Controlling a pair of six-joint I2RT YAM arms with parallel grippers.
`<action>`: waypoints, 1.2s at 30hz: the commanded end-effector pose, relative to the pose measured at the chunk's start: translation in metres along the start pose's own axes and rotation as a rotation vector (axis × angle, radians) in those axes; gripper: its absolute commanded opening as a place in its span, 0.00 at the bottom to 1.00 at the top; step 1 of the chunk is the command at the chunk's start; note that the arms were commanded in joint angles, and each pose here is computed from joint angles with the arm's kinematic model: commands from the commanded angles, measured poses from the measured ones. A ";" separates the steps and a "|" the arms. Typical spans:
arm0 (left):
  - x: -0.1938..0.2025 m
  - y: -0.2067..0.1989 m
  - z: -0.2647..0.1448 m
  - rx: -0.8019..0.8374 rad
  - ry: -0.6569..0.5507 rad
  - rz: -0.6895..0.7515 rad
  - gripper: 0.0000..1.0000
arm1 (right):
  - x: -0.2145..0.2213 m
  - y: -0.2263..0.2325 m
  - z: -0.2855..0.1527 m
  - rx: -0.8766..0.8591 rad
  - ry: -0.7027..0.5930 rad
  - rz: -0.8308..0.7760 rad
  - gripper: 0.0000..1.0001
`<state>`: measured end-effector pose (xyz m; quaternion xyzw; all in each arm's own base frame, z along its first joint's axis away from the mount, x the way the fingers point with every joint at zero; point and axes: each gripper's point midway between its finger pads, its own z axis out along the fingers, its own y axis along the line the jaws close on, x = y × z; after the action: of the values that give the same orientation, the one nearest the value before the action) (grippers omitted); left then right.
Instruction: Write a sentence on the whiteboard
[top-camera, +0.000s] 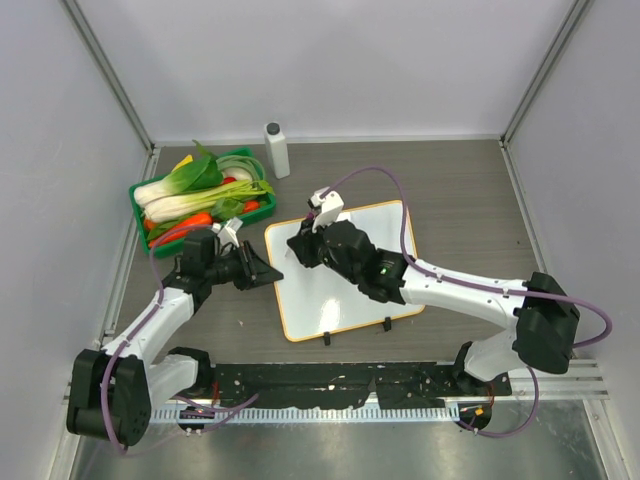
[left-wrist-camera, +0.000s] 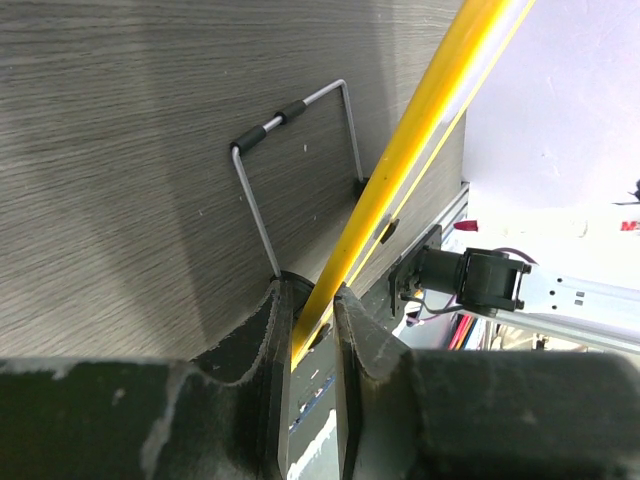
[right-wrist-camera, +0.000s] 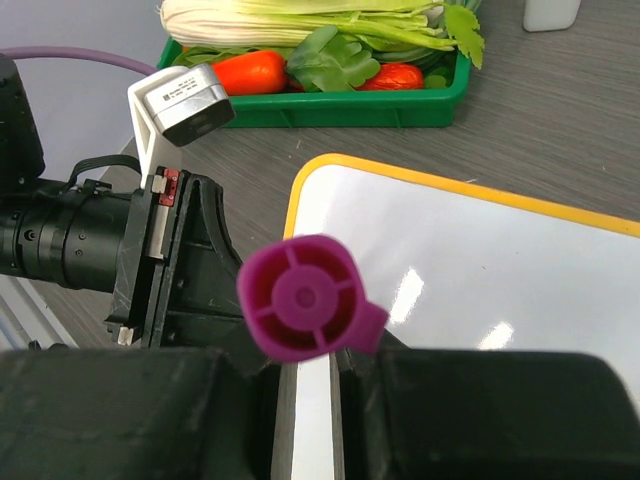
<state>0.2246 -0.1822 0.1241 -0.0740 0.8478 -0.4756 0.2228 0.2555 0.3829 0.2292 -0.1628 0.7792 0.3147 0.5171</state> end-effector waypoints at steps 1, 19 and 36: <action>-0.005 -0.003 -0.002 -0.009 -0.021 0.020 0.00 | -0.033 0.015 0.004 -0.026 -0.102 0.003 0.01; -0.002 -0.004 -0.001 -0.021 -0.020 0.039 0.00 | -0.021 0.002 0.013 0.050 -0.088 0.013 0.02; 0.000 -0.005 0.000 -0.022 -0.016 0.050 0.00 | 0.006 -0.002 0.008 0.033 -0.025 -0.007 0.01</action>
<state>0.2202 -0.1852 0.1222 -0.0594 0.8528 -0.4667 0.2267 0.2634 0.3863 0.2130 -0.1562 0.7860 0.2906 0.5228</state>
